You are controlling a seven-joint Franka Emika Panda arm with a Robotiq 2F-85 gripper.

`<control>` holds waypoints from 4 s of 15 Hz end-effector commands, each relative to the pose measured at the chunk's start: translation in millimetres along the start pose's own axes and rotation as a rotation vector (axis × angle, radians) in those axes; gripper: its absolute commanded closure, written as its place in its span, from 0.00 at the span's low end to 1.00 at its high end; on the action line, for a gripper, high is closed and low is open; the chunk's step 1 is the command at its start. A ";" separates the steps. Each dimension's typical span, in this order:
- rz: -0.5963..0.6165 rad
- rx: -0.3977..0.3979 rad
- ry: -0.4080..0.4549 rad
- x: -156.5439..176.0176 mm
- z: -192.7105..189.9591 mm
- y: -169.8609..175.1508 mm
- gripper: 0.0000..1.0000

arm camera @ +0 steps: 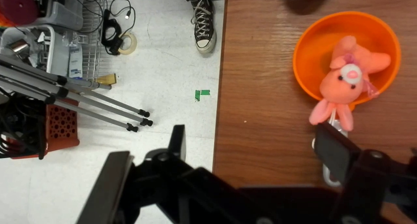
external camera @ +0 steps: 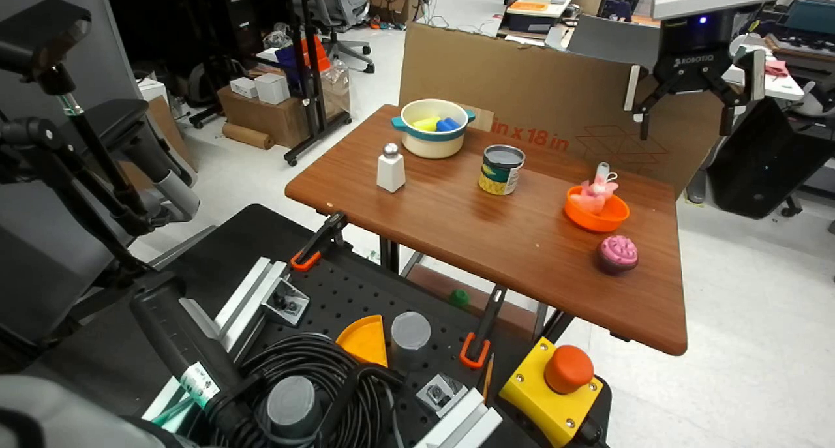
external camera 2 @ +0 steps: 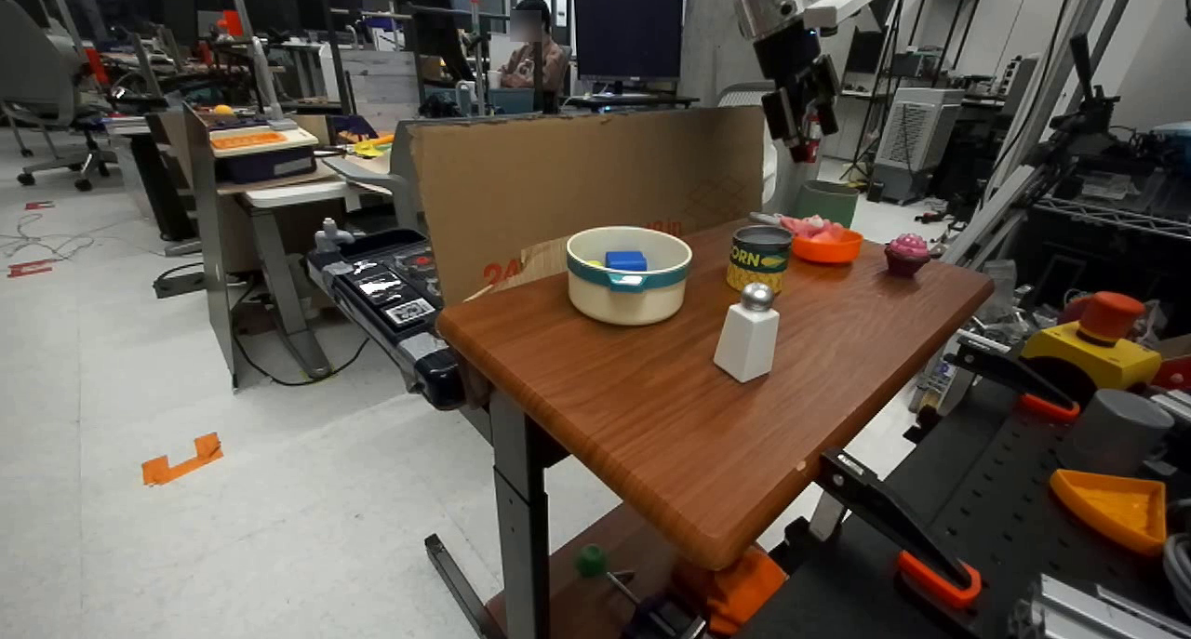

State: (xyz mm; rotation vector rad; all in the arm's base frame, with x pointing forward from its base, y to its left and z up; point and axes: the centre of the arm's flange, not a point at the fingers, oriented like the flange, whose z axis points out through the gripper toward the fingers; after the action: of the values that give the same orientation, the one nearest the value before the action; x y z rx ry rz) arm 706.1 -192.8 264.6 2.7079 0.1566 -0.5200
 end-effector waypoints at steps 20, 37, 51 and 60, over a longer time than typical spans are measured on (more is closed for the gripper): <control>0.097 0.175 -0.128 -10.4 18.6 -1.2 0.00; -0.044 0.138 -0.006 -1.3 11.8 -4.6 0.00; -0.055 0.053 -0.053 15.2 27.7 -25.0 0.00; -0.068 0.063 -0.058 10.0 31.1 -26.2 0.00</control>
State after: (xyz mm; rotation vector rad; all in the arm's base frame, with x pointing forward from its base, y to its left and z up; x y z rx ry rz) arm 700.4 -180.3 225.1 2.7528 0.2206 -0.6322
